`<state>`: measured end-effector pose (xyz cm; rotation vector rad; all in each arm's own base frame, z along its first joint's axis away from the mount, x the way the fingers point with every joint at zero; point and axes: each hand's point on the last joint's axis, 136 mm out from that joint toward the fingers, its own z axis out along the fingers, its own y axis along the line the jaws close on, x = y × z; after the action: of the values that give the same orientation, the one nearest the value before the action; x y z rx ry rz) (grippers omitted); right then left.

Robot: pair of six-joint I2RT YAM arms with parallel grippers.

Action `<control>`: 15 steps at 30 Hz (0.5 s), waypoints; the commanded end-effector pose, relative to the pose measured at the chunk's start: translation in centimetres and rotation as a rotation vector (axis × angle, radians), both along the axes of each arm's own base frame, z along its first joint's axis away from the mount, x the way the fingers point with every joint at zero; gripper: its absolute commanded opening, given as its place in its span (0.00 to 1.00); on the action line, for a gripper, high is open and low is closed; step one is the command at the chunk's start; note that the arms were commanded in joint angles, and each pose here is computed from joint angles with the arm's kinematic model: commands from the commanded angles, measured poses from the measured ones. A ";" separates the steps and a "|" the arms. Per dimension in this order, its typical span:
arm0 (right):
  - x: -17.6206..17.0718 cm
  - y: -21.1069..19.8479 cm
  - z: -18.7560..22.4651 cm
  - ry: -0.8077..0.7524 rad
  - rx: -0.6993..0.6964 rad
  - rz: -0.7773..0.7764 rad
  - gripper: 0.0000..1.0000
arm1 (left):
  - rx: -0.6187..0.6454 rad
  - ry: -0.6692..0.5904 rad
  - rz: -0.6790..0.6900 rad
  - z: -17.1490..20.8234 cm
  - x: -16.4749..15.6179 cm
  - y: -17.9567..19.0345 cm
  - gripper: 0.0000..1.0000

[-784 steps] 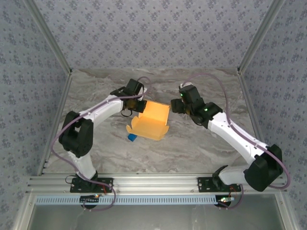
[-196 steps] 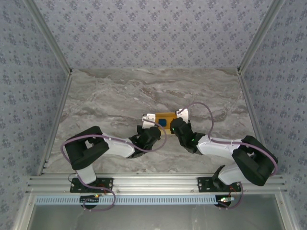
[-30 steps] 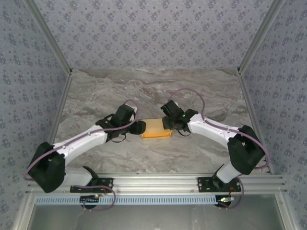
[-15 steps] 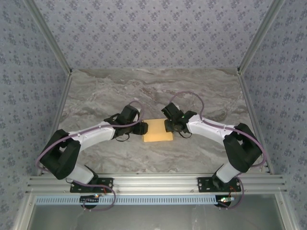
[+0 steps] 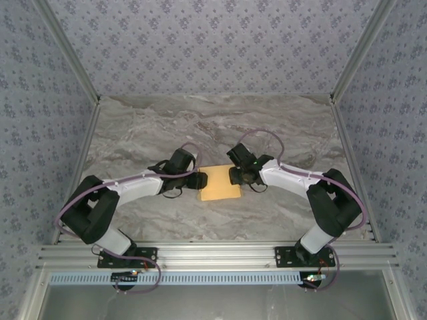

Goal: Fold the paper box

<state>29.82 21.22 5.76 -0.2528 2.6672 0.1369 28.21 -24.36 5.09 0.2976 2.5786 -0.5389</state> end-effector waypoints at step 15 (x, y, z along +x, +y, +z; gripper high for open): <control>0.6 1.5 5.4 -0.094 0.014 0.120 0.55 | -0.040 -0.121 -0.001 4.5 2.2 -1.0 0.71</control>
<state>30.42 22.24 7.88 -0.3488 2.6236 0.1593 28.87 -24.88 6.09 0.2916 2.5460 -0.5587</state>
